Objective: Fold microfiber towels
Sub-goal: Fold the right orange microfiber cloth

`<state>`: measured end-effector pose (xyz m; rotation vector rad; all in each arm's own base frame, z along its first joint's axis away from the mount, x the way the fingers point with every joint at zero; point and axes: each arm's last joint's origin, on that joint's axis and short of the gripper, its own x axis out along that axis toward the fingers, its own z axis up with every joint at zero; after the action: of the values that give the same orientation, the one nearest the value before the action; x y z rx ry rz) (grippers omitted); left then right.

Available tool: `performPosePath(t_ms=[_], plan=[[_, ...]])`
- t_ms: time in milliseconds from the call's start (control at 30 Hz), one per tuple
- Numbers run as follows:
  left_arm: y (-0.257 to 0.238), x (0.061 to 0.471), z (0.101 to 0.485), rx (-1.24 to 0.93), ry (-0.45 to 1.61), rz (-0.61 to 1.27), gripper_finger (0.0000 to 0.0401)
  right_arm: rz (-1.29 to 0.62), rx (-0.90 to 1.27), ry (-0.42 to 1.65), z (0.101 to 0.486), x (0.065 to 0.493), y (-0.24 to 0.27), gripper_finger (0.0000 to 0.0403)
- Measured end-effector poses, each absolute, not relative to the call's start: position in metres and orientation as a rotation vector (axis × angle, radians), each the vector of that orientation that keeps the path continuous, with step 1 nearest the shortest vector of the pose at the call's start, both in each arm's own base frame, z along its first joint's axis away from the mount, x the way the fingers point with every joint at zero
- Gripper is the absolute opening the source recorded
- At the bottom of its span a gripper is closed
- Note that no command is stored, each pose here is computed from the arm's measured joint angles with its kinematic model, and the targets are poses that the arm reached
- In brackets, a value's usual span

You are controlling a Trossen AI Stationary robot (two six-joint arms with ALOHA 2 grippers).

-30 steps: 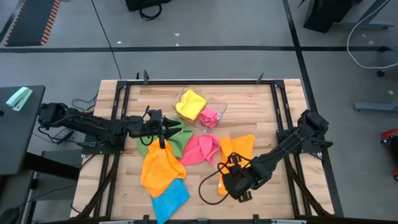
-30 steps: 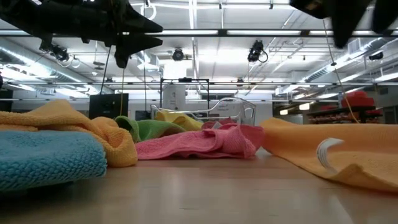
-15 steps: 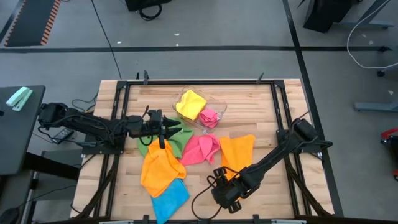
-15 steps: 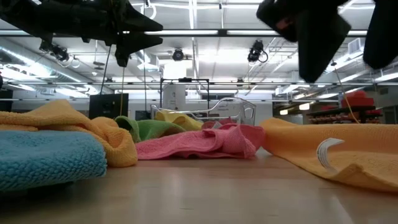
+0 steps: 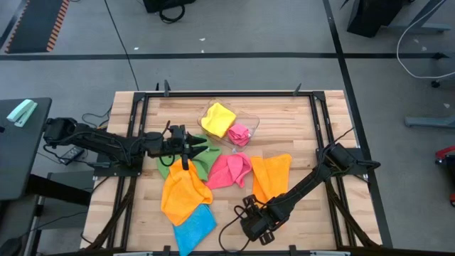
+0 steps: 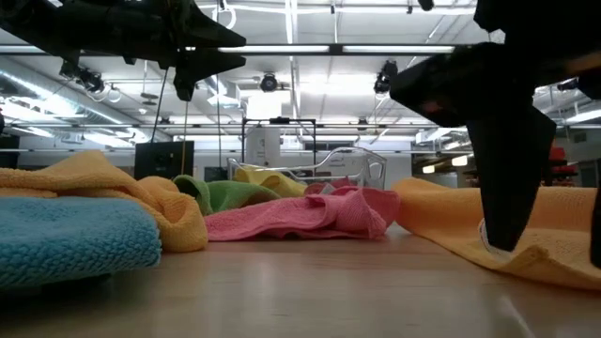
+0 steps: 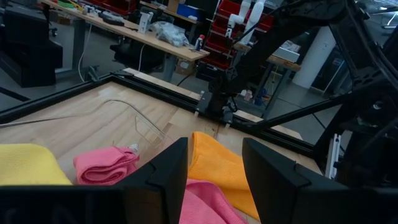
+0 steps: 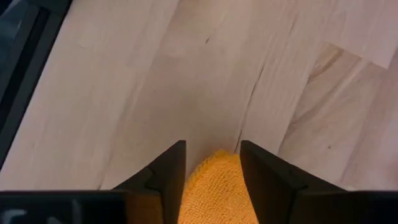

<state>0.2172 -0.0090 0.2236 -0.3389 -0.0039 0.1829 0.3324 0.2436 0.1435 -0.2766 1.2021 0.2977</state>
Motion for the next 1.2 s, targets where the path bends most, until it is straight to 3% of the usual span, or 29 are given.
performPosePath(t_ms=[300,700,1200], plan=[[-0.009,0.217,0.224,-0.339,-0.005,0.182,0.0162,0.268,-0.218,1.180,0.125,0.324,0.235,0.0084],[-0.009,0.217,0.224,-0.339,-0.004,0.183,0.0162,0.311,-0.242,1.189,0.134,0.319,0.229,0.0007],[-0.021,0.217,0.225,-0.326,0.002,0.094,0.0162,0.385,-0.198,0.767,0.309,0.247,0.205,0.0004]])
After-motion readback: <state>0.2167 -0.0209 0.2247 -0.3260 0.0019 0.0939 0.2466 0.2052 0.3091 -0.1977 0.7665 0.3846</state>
